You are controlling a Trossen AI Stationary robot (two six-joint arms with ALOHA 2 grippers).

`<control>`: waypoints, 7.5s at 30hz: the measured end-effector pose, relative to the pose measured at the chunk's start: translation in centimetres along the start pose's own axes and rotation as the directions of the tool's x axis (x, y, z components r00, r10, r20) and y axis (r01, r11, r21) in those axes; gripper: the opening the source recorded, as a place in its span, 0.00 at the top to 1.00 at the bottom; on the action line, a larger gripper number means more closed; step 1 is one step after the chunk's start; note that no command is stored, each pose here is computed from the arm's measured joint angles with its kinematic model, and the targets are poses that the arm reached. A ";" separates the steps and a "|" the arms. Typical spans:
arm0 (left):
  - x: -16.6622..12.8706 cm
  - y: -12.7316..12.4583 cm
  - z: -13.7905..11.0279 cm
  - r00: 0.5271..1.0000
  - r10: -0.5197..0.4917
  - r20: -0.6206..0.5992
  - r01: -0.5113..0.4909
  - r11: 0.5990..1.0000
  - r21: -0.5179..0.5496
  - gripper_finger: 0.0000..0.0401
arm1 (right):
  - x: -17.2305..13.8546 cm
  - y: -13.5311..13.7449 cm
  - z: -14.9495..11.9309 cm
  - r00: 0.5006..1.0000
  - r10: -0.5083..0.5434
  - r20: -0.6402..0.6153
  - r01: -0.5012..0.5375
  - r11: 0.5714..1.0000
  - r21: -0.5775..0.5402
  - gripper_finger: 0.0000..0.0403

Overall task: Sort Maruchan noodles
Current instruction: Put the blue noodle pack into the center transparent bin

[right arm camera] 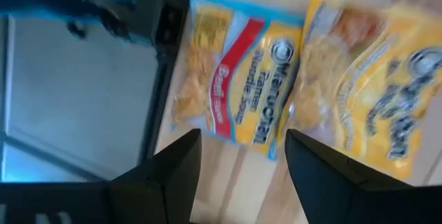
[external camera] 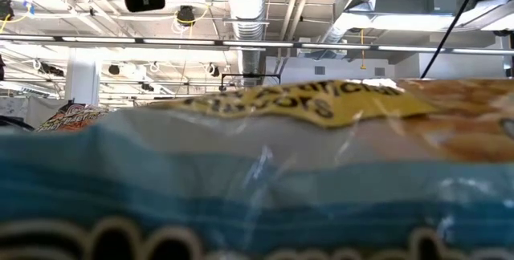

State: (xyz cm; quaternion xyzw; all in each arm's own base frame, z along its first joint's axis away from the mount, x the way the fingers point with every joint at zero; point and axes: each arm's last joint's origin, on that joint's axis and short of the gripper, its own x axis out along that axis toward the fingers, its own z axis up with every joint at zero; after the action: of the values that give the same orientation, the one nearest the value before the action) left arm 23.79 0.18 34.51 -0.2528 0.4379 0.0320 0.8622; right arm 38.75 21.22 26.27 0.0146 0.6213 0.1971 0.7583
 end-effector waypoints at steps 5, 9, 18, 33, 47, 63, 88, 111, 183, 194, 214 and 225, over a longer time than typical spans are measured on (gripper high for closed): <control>0.2 -1.2 -0.4 0.999 0.032 0.037 -0.031 0.999 -0.034 0.74 | 2.5 0.8 0.3 1.000 0.000 -0.021 0.000 1.000 0.003 0.42; 0.3 -1.8 -0.7 0.997 0.058 0.050 -0.055 0.996 -0.068 0.74 | 4.6 1.2 0.3 0.999 -0.002 -0.046 0.003 1.000 0.022 0.42; 0.4 -2.6 -1.1 0.996 0.061 0.059 -0.054 0.992 -0.117 0.74 | 6.4 2.3 0.2 0.999 -0.025 -0.040 0.028 0.997 0.069 0.42; 0.5 -2.7 -1.3 0.995 0.079 0.069 -0.071 0.991 -0.111 0.74 | 10.0 1.9 0.4 0.994 -0.100 -0.051 0.103 0.992 0.078 0.45; 0.5 -2.7 -1.3 0.995 0.080 0.067 -0.072 0.991 -0.111 0.75 | 11.2 1.7 0.4 0.992 -0.104 -0.066 0.113 0.982 0.153 0.67; 0.5 -2.7 -1.3 0.995 0.082 0.063 -0.075 0.991 -0.112 0.75 | 9.2 2.8 1.6 0.998 -0.048 -0.030 0.051 0.993 0.106 0.99; 0.5 -2.7 -1.3 0.995 0.084 0.062 -0.071 0.981 -0.182 0.75 | 1.7 4.6 0.4 0.956 -0.282 -0.074 0.284 0.959 0.008 0.99; -2.0 2.9 2.9 0.957 0.195 0.215 -0.154 0.969 -0.192 0.75 | -10.8 -6.1 -0.1 0.852 -0.522 0.021 0.517 0.848 0.118 0.99; -8.2 8.0 6.0 0.844 0.372 0.386 -0.322 0.928 -0.189 0.75 | -15.9 -38.7 -7.8 0.536 -0.835 -0.124 0.832 0.547 -0.094 0.99; -8.2 8.0 6.0 0.844 0.372 0.386 -0.322 0.928 -0.189 0.75 | -13.3 -39.3 -8.0 0.563 -0.820 -0.105 0.813 0.572 -0.109 0.99; -8.2 8.0 6.0 0.845 0.371 0.386 -0.322 0.928 -0.188 0.75 | -8.7 -40.3 -9.6 0.637 -0.765 -0.096 0.756 0.645 -0.113 0.99; -8.2 8.0 6.0 0.845 0.371 0.385 -0.321 0.928 -0.190 0.75 | -7.9 -38.6 -8.5 0.553 -0.816 -0.168 0.804 0.575 -0.151 0.99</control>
State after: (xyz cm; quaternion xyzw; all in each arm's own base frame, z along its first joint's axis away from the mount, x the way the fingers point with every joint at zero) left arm 20.95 11.27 40.47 -0.2074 0.2810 0.2658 0.8985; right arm 40.37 -18.71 21.43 -0.3161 0.6317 -0.1559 0.6905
